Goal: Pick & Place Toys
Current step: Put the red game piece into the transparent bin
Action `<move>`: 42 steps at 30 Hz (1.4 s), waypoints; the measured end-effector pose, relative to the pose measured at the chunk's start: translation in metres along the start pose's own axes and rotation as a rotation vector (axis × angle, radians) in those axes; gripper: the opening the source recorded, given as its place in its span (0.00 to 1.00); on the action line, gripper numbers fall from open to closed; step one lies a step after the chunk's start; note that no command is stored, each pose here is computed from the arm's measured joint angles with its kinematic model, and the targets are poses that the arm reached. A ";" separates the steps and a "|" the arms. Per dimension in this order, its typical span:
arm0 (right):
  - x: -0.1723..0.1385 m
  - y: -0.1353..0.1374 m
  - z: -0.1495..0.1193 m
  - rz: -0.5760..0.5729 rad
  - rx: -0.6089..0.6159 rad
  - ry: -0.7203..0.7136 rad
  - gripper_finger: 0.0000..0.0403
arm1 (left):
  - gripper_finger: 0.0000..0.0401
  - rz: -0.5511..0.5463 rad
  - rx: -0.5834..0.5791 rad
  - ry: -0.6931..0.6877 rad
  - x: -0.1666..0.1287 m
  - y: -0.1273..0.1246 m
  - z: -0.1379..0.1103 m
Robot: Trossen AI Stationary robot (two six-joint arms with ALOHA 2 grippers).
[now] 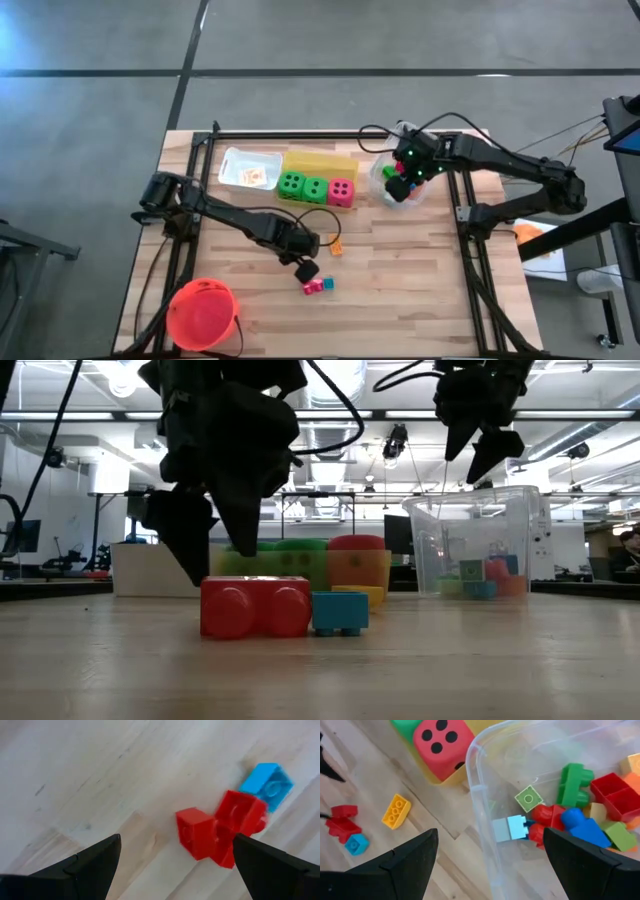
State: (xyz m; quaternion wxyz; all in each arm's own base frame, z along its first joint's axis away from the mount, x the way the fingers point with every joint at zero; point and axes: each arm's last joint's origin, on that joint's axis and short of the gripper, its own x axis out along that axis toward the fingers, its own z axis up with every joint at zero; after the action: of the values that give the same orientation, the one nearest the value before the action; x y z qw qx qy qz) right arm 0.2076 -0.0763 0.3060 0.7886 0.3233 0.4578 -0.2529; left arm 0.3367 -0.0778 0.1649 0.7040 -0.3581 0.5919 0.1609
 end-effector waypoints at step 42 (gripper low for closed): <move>-0.004 0.009 -0.003 -0.001 -0.036 -0.016 0.88 | 0.61 0.168 0.272 0.134 0.018 0.016 -0.007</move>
State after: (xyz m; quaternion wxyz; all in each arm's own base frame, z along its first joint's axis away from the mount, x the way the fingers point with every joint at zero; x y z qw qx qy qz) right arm 0.2104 -0.0678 0.3109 0.7979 0.3068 0.4560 -0.2475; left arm 0.3257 -0.0747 0.1421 0.6890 -0.2188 0.6816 0.1133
